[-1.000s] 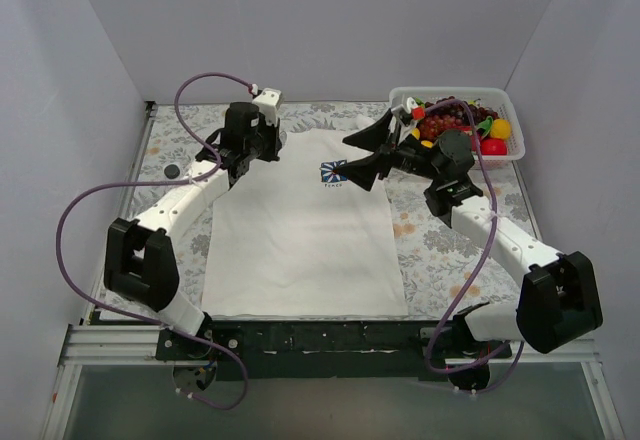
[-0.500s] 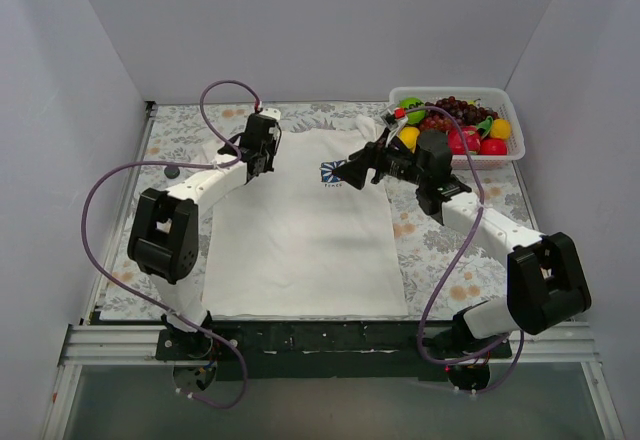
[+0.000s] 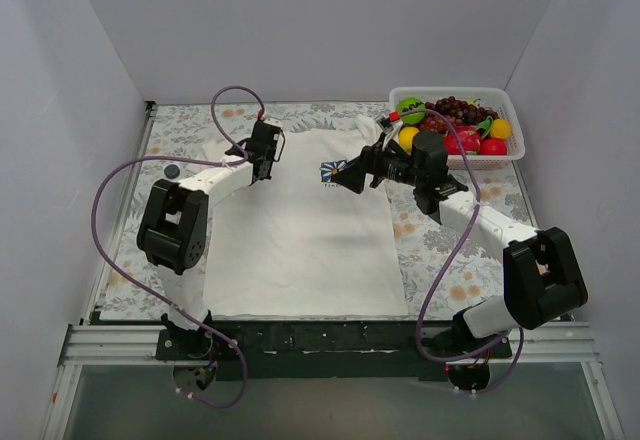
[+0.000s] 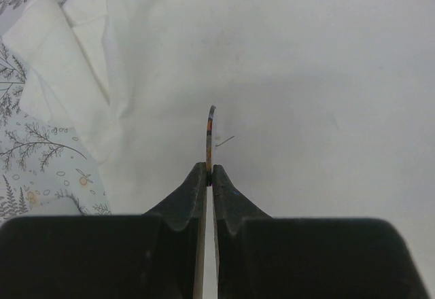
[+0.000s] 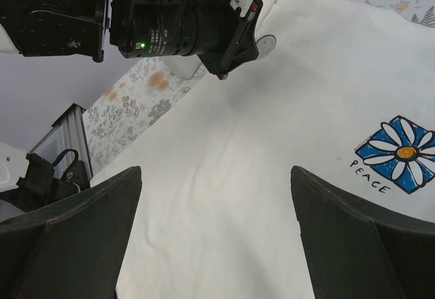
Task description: Pin the brooch onto the clothing
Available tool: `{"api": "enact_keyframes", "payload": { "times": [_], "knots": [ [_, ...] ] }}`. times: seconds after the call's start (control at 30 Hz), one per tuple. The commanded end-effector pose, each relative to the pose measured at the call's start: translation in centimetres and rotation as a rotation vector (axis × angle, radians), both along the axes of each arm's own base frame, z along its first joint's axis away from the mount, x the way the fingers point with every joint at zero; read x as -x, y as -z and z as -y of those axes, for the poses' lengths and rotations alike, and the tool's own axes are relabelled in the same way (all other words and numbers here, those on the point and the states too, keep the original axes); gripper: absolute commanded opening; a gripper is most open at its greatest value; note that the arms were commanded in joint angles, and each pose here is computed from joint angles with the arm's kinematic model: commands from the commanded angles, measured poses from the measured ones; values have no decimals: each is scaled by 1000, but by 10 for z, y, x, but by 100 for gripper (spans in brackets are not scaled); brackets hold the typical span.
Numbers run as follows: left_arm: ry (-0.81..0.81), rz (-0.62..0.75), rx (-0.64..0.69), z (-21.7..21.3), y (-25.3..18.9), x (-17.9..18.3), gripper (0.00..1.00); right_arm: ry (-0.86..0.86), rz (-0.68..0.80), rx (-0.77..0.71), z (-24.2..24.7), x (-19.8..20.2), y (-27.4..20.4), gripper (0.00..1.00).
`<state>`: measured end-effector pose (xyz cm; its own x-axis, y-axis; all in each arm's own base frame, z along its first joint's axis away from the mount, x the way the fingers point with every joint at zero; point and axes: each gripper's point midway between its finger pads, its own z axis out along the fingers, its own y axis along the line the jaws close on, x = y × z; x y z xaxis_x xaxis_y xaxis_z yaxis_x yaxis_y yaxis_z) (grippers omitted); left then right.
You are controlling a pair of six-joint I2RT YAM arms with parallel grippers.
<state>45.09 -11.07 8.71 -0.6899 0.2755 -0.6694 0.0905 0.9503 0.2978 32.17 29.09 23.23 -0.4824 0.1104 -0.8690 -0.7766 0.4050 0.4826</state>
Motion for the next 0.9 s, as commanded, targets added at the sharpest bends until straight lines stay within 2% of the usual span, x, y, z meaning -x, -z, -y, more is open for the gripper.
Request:
{"api": "enact_keyframes", "payload": {
  "times": [0.0,0.13,0.87],
  "knots": [
    [-24,18,-91,-11,-1,-9,0,-21,50,-18,-3,-3,-17,96],
    [-39,5,-162,-18,5,-10,0,-33,49,-8,-3,-2,-15,97],
    [-83,-15,-328,-14,14,-28,0,-23,53,16,0,0,-16,96]
  ]
}}
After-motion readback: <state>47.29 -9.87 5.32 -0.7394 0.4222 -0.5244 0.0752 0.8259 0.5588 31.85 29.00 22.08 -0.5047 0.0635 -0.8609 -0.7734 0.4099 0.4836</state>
